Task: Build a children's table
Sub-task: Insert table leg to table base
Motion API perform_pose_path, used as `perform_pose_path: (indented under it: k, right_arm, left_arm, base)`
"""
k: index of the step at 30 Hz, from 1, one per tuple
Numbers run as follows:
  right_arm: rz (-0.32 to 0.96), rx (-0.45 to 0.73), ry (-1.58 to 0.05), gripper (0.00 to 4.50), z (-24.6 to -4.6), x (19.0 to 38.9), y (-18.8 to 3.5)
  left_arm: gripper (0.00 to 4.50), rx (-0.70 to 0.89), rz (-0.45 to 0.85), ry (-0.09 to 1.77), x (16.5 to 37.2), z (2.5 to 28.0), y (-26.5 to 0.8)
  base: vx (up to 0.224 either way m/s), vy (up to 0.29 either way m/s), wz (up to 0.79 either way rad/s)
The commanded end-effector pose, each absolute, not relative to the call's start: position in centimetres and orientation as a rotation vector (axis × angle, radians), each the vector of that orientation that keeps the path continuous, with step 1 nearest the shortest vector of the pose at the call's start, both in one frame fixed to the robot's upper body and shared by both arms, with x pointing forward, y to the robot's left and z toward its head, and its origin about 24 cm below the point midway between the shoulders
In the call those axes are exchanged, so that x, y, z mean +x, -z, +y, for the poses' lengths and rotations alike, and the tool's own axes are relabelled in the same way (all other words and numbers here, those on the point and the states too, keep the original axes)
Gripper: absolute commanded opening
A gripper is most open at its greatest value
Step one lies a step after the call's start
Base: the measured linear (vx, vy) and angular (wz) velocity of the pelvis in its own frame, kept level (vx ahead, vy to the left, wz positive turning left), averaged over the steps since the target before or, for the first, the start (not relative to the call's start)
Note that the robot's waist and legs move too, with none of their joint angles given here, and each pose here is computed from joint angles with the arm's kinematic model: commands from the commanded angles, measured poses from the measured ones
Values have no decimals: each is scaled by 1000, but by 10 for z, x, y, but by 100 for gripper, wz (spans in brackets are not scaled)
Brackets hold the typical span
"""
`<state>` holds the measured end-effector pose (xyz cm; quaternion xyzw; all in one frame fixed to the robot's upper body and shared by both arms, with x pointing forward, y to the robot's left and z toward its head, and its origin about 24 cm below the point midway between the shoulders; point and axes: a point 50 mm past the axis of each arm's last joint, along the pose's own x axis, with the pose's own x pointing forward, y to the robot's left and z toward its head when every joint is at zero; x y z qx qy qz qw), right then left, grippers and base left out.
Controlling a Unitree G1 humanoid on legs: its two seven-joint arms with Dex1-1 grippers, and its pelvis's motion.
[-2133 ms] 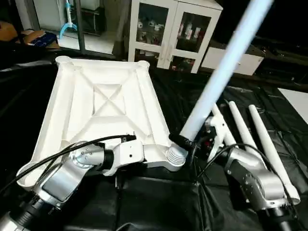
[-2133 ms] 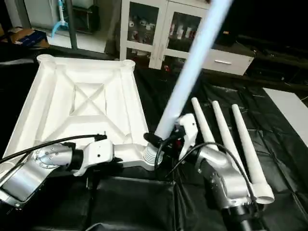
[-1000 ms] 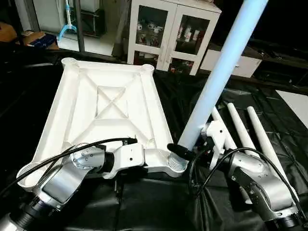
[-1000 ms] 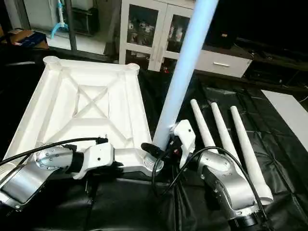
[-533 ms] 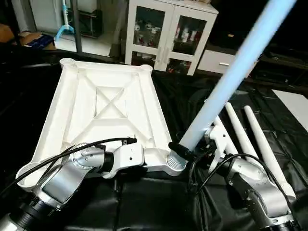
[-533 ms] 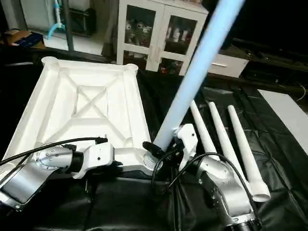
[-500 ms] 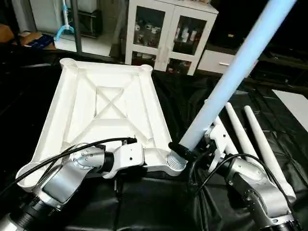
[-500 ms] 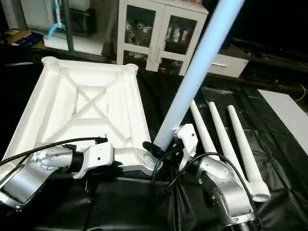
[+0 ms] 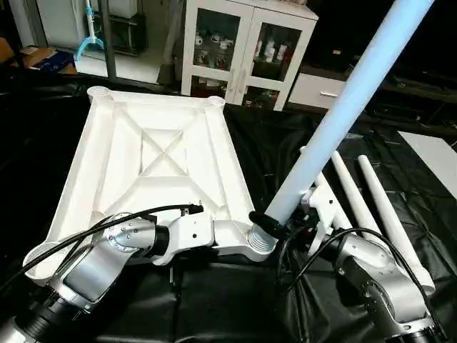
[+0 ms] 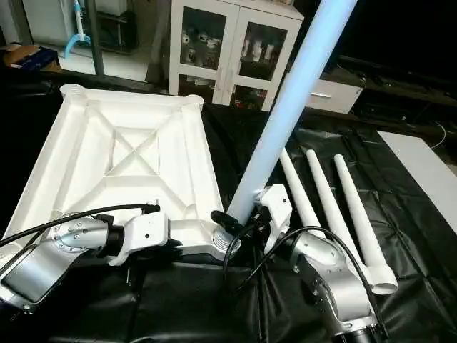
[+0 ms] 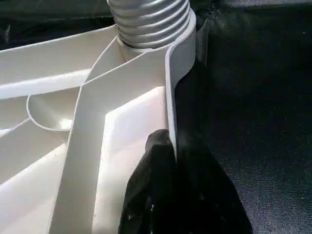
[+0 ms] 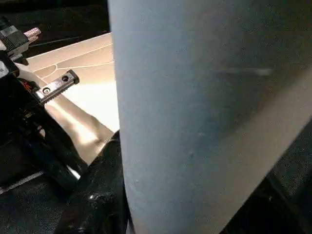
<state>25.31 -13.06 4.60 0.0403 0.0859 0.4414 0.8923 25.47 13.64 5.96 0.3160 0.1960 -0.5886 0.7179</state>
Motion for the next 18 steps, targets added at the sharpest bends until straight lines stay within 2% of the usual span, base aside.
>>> perform_pose_path:
  k: [1,4,10,13,17,18]
  right_arm:
    - [467,70,-801,186,-151,237,6]
    - [445,69,-744,186,-152,243,4]
    - [433,37,-528,186,-160,263,4]
    - [432,2,-407,186,-163,275,5]
    - [476,-17,-182,186,-165,292,11]
    - [476,-17,-182,186,-165,292,11]
  left_arm:
    - [0,710,391,1317,255,133,-66]
    - [0,716,402,1298,255,134,-66]
    - [0,723,487,1142,265,142,-64]
    - [0,684,519,1073,268,140,-67]
    - [0,599,514,913,280,125,-78]
    - [0,599,514,913,280,125,-78]
  base:
    - [0,0,0]
    - [0,0,0]
    - [-19,5,-4]
    - [-101,-28,6]
    - [45,-45,-25]
    - [0,0,0]
